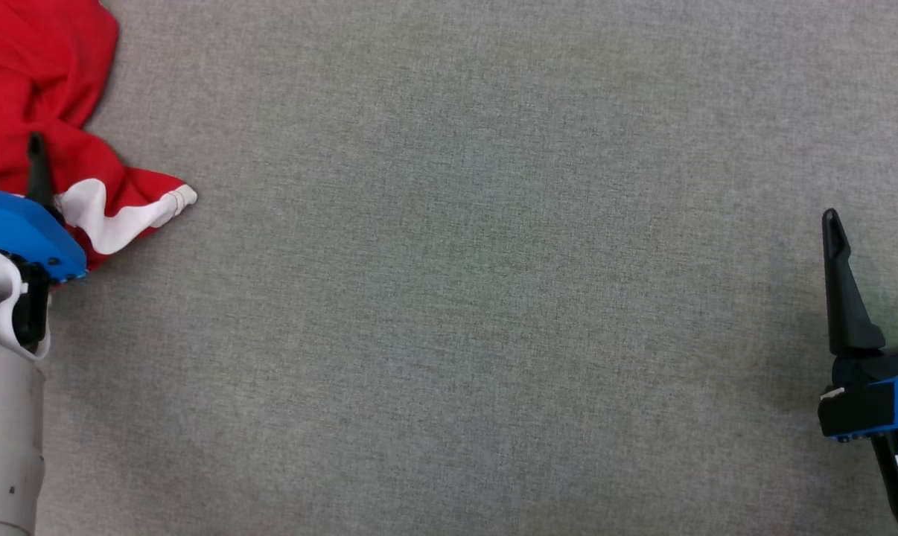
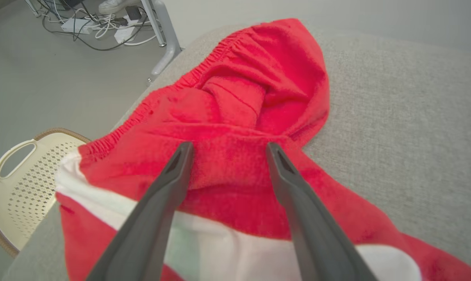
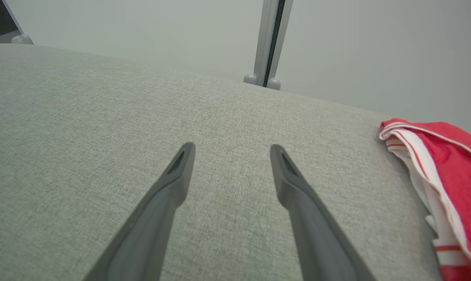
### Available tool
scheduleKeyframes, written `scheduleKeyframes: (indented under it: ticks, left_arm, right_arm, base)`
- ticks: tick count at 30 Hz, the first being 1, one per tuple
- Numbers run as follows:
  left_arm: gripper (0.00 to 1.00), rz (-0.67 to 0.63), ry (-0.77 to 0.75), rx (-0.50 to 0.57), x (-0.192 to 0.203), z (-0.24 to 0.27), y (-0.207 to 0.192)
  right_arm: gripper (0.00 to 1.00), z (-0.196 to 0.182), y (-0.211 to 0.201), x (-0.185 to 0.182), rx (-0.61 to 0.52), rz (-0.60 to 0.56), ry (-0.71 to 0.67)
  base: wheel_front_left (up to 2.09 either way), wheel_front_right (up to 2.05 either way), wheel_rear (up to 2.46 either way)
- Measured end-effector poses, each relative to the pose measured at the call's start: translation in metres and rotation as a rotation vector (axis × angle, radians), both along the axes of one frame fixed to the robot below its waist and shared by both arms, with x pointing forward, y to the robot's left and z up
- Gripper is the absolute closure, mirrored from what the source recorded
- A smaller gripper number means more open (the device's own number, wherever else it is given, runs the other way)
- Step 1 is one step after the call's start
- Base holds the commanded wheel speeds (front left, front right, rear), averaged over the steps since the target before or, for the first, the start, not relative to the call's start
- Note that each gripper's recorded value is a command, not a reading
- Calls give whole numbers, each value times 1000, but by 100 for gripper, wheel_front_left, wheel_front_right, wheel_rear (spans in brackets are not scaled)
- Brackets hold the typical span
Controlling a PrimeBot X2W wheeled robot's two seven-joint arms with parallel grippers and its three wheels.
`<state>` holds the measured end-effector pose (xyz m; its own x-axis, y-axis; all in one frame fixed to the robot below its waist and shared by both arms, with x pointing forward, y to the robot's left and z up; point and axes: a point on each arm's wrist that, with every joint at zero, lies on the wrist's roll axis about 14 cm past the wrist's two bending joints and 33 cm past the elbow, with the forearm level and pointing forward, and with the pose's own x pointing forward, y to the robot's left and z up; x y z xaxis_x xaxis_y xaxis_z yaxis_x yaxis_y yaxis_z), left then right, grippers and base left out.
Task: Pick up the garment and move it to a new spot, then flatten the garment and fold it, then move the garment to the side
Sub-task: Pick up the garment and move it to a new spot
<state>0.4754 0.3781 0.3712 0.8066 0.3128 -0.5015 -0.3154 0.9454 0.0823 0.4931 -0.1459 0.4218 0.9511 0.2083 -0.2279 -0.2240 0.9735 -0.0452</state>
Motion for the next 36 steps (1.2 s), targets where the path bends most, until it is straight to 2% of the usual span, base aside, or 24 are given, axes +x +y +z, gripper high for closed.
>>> scheduleKeyframes:
  ticks: [7, 11, 12, 13, 14, 19, 26, 27, 28, 35, 36]
  left_arm:
    - [0, 49, 173, -116, -23, -37, -7]
    - [0, 58, 209, -145, -25, -41, -9]
    - [14, 58, 212, -149, -24, -40, -10]
    - [80, 56, 213, -150, -23, -40, -11]
    - [100, 53, 212, -151, -23, -40, -12]
    - [100, 29, 180, -134, -18, -32, -16]
    - [100, -63, -65, -50, 20, 32, -21]
    - [100, -63, -65, -50, 20, 32, -21]
    - [100, -92, -150, -26, 32, 57, -25]
    - [100, -243, -428, 53, 73, 153, -61]
    - [100, -243, -428, 53, 73, 153, -61]
  right_arm:
    - [0, 7, -3, 1, -6, -4, -15]
    - [0, 11, -2, 0, -6, -2, -23]
    - [0, 12, -2, 0, -5, -1, -27]
    - [0, 14, -1, 0, -3, -1, -31]
    - [0, 16, -1, 0, -2, -3, -36]
    - [0, 25, -5, -4, 7, -23, -54]
    - [0, 46, -13, -17, 32, -63, -103]
    - [0, 46, -13, -17, 32, -63, -103]
    - [0, 50, -15, -23, 43, -73, -109]
    - [0, 69, -27, -43, 73, -123, -154]
    - [0, 69, -27, -43, 73, -123, -154]
  base:
    - [0, 0, 0]
    - [0, 0, 0]
    - [0, 0, 0]
    - [0, 0, 0]
    - [0, 0, 0]
    - [0, 0, 0]
    - [0, 0, 0]
    - [0, 0, 0]
    - [0, 0, 0]
    - [0, 0, 0]
    - [0, 0, 0]
